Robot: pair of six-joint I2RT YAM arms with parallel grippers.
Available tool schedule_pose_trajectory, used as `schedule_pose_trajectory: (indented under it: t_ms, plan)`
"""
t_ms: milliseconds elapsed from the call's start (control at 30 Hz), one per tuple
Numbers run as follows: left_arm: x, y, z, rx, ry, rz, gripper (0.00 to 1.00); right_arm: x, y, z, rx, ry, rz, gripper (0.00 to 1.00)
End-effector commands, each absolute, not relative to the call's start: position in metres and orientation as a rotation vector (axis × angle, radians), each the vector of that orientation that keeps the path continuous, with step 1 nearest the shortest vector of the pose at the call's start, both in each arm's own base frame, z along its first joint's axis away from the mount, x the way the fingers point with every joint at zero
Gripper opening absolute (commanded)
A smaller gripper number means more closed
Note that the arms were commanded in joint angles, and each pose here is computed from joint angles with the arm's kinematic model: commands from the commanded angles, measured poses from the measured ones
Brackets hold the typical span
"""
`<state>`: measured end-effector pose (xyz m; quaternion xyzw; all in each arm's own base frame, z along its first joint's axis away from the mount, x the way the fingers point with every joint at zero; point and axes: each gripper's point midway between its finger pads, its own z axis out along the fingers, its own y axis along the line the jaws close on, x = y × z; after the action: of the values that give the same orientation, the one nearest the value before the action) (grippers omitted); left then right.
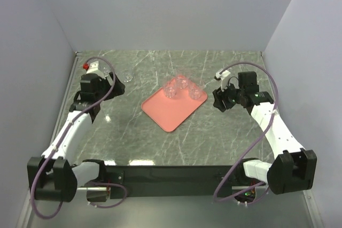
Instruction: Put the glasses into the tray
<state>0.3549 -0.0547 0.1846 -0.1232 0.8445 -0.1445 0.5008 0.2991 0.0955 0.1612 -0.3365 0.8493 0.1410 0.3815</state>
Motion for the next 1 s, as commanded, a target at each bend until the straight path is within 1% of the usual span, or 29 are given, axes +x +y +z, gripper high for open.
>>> schedule_pose_trajectory:
  t_ms: [0, 133, 200, 233, 300, 367, 400, 467, 500, 533, 600, 633, 733, 967]
  plan:
    - [0.378, -0.073, 0.221, -0.316, 1.949, -0.558, 0.94, 0.299, 0.096, 0.168, -0.823, 2.102, 0.436, 0.61]
    - [0.4, -0.07, 0.206, -0.392, 1.99, -0.597, 0.93, 0.3, 0.089, 0.169, -0.798, 2.1, 0.431, 0.61]
    - [0.411, -0.066, 0.208, -0.441, 1.982, -0.612, 0.93, 0.3, 0.086, 0.171, -0.783, 2.096, 0.435, 0.61]
    - [0.417, -0.064, 0.197, -0.464, 2.006, -0.613, 0.92, 0.299, 0.085, 0.17, -0.781, 2.096, 0.44, 0.61]
    - [0.429, -0.066, 0.2, -0.489, 1.999, -0.638, 0.9, 0.299, 0.083, 0.171, -0.772, 2.094, 0.442, 0.61]
    - [0.441, -0.053, 0.183, -0.556, 2.032, -0.627, 0.89, 0.298, 0.083, 0.173, -0.773, 2.086, 0.44, 0.61]
    - [0.45, -0.051, 0.188, -0.573, 2.025, -0.63, 0.86, 0.298, 0.083, 0.172, -0.774, 2.085, 0.442, 0.61]
    - [0.459, -0.046, 0.165, -0.634, 2.081, -0.614, 0.83, 0.297, 0.084, 0.173, -0.778, 2.081, 0.443, 0.61]
    - [0.469, -0.043, 0.17, -0.651, 2.073, -0.608, 0.79, 0.297, 0.084, 0.173, -0.781, 2.08, 0.446, 0.61]
    - [0.475, -0.041, 0.154, -0.679, 2.109, -0.595, 0.78, 0.297, 0.084, 0.174, -0.783, 2.08, 0.447, 0.61]
    - [0.486, -0.036, 0.15, -0.719, 2.131, -0.567, 0.73, 0.296, 0.084, 0.173, -0.784, 2.082, 0.448, 0.61]
    - [0.489, -0.032, 0.135, -0.749, 2.16, -0.548, 0.72, 0.296, 0.084, 0.174, -0.784, 2.081, 0.447, 0.61]
    - [0.501, -0.029, 0.125, -0.783, 2.183, -0.522, 0.69, 0.295, 0.085, 0.174, -0.788, 2.074, 0.452, 0.61]
    - [0.523, -0.026, 0.116, -0.825, 2.213, -0.509, 0.62, 0.294, 0.086, 0.172, -0.796, 2.081, 0.466, 0.61]
